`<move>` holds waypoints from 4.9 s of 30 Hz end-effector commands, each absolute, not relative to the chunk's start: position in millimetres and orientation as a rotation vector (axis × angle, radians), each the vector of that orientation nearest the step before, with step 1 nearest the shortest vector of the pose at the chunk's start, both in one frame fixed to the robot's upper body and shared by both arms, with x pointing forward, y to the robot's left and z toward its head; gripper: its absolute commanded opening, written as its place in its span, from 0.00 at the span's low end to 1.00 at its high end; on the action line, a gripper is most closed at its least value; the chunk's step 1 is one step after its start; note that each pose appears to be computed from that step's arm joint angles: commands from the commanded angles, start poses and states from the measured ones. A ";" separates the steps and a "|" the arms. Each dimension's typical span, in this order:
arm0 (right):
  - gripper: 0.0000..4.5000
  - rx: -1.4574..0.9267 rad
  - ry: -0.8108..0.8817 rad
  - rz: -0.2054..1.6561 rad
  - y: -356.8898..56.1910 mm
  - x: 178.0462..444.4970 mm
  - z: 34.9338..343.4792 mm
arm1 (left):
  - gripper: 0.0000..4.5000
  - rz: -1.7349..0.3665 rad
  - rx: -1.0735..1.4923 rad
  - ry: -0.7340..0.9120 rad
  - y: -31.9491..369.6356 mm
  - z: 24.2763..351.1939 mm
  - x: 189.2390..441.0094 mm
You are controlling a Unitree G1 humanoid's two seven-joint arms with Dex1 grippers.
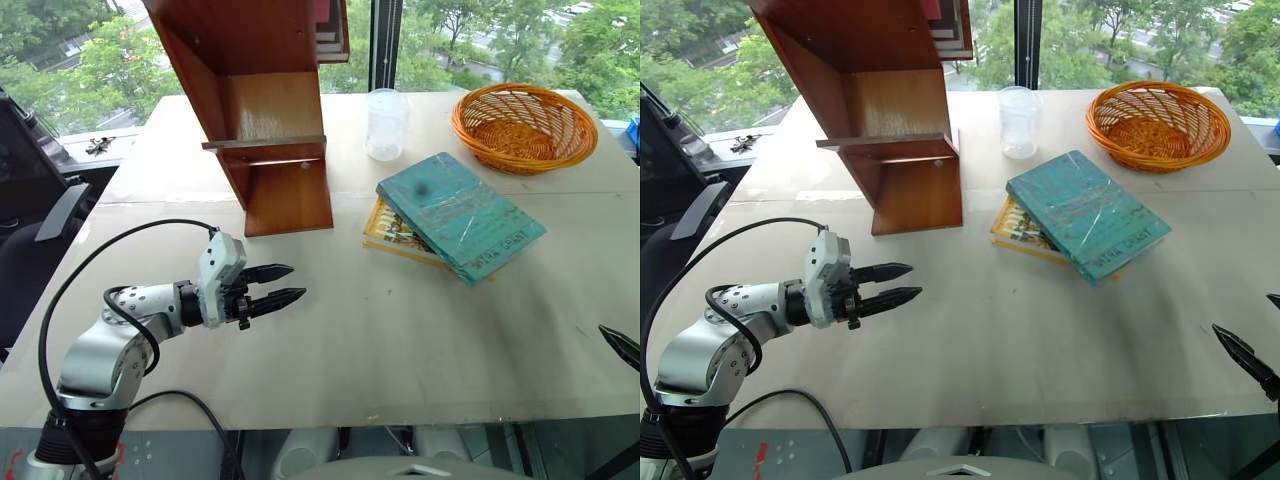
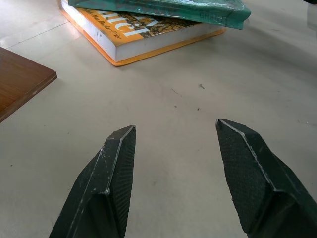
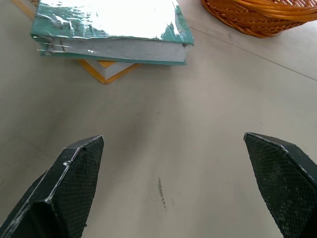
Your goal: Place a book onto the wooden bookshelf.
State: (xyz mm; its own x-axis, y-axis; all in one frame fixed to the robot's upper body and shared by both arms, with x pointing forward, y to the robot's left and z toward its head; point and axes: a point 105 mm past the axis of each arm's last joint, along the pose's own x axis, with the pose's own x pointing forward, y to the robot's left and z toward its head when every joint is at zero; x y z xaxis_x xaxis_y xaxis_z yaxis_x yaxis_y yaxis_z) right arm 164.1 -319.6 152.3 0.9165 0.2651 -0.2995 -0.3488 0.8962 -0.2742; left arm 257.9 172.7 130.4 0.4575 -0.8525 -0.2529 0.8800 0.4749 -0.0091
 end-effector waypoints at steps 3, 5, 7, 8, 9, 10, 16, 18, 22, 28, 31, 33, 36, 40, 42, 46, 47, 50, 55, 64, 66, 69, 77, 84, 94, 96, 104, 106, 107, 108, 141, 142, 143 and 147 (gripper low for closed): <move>1.00 -0.389 0.090 0.278 -305.8 194.3 178.7 | 0.58 -1.115 0.102 0.108 151.2 158.0 261.3; 1.00 -0.392 0.117 0.271 -295.0 205.4 180.6 | 0.58 -1.144 0.104 0.081 144.2 165.4 261.5; 1.00 -0.348 0.173 0.289 -285.1 212.0 179.7 | 0.58 -1.175 0.084 0.064 138.3 173.2 260.1; 1.00 -0.300 0.188 0.320 -277.5 215.9 180.8 | 0.58 -1.191 0.084 0.051 135.1 177.5 259.0; 1.00 -0.262 0.177 0.350 -267.8 221.8 186.2 | 0.58 -1.216 0.086 0.035 131.8 182.5 256.3; 1.00 -0.242 0.168 0.369 -259.3 228.6 192.2 | 0.58 -1.243 0.090 0.019 128.9 187.1 252.6; 0.74 -0.310 0.242 0.279 -253.7 286.7 207.1 | 0.59 -1.317 0.112 -0.080 122.4 199.9 236.3; 0.51 -0.312 0.271 0.251 -258.9 305.4 211.4 | 0.59 -1.329 0.124 -0.080 119.6 198.1 231.6; 0.10 -0.381 0.329 0.187 -274.1 351.8 217.6 | 0.59 -1.325 0.111 -0.088 121.9 198.7 225.8; 0.01 -0.475 0.422 0.179 -280.8 401.4 204.3 | 0.59 -1.286 0.106 -0.082 121.3 190.7 220.0; 0.01 -0.449 0.455 0.222 -277.0 417.2 193.1 | 0.59 -1.261 0.099 -0.083 120.4 187.7 218.7; 0.01 -0.395 0.473 0.278 -269.8 422.5 188.4 | 0.59 -1.251 0.094 -0.084 119.0 186.5 217.4; 0.01 -0.360 0.461 0.421 -247.8 426.2 186.9 | 0.59 -1.229 0.089 -0.076 121.8 183.0 217.1; 0.01 -0.383 0.415 0.576 -220.3 422.0 194.3 | 0.59 -1.186 0.075 -0.059 128.8 176.8 220.6; 0.01 -0.426 0.388 0.630 -210.4 418.3 194.9 | 0.59 -1.184 0.083 -0.044 131.3 170.4 220.4; 0.01 -0.475 0.357 0.675 -198.9 412.3 193.1 | 0.59 -1.184 0.077 -0.025 132.6 164.0 219.4; 0.01 -0.474 0.347 0.691 -194.5 410.3 193.5 | 0.59 -1.185 0.076 -0.020 132.8 162.7 219.5; 0.01 -0.476 0.342 0.711 -187.1 405.6 192.7 | 0.59 -1.183 0.064 -0.010 133.7 160.4 220.8; 0.01 -0.449 0.282 0.718 -180.3 396.6 199.1 | 0.59 -1.173 0.058 0.018 131.6 155.7 225.7; 0.19 -0.266 -0.020 0.859 -207.8 280.1 227.5 | 0.59 -0.948 -0.113 0.263 129.1 135.8 259.5; 0.42 -0.215 -0.005 0.924 -211.3 240.7 220.7 | 0.59 -0.962 -0.216 0.390 127.3 128.7 262.6; 0.74 -0.232 -0.015 0.901 -221.1 204.5 215.4 | 0.59 -0.969 -0.376 0.516 120.6 124.7 268.6; 0.98 -0.259 -0.009 0.843 -231.7 170.3 215.1 | 0.59 -0.907 -0.745 0.629 100.0 130.1 306.2; 0.98 -0.272 -0.045 0.817 -225.5 166.1 215.6 | 0.59 -0.852 -1.009 0.684 62.0 124.2 334.1; 0.98 -0.261 -0.066 0.800 -220.9 164.0 214.0 | 0.59 -0.904 -1.098 0.786 18.5 107.9 344.1; 1.00 -0.260 -0.068 0.796 -219.5 164.5 213.5 | 0.41 -0.908 -1.107 0.800 15.7 104.6 344.5; 1.00 -0.261 -0.064 0.784 -216.3 164.8 212.7 | 0.11 -0.942 -1.102 0.800 9.1 101.4 343.1; 1.00 -0.260 -0.062 0.783 -215.1 164.9 211.9 | 0.11 -0.945 -1.101 0.798 9.1 101.5 343.9; 1.00 -0.259 -0.061 0.782 -214.6 165.2 211.5 | 0.11 -0.948 -1.099 0.797 9.4 101.9 343.9; 1.00 -0.259 -0.059 0.782 -214.2 165.6 211.1 | 0.11 -0.959 -1.097 0.792 10.0 103.4 343.5; 1.00 -0.220 -0.174 0.776 -220.0 208.3 210.5 | 0.05 -1.380 0.174 -0.113 50.9 266.9 277.7; 1.00 -0.223 -0.184 0.776 -220.4 210.8 212.1 | 0.05 -1.360 0.260 -0.168 51.6 274.2 280.2; 1.00 -0.228 -0.197 0.777 -220.8 213.9 215.3 | 0.05 -1.328 0.368 -0.235 53.8 286.5 283.3; 1.00 -0.246 -0.250 0.786 -225.8 227.4 227.7 | 0.05 -1.182 0.755 -0.459 62.2 334.9 288.3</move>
State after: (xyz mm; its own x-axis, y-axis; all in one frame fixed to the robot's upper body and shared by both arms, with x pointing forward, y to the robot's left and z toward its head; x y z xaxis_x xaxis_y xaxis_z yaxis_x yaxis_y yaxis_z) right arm 227.2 -225.0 220.6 0.6882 0.7167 0.1129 -0.6728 0.6886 -0.2706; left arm 293.4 59.4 316.6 0.3159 -0.9442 -0.0934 0.7568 0.1914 0.6249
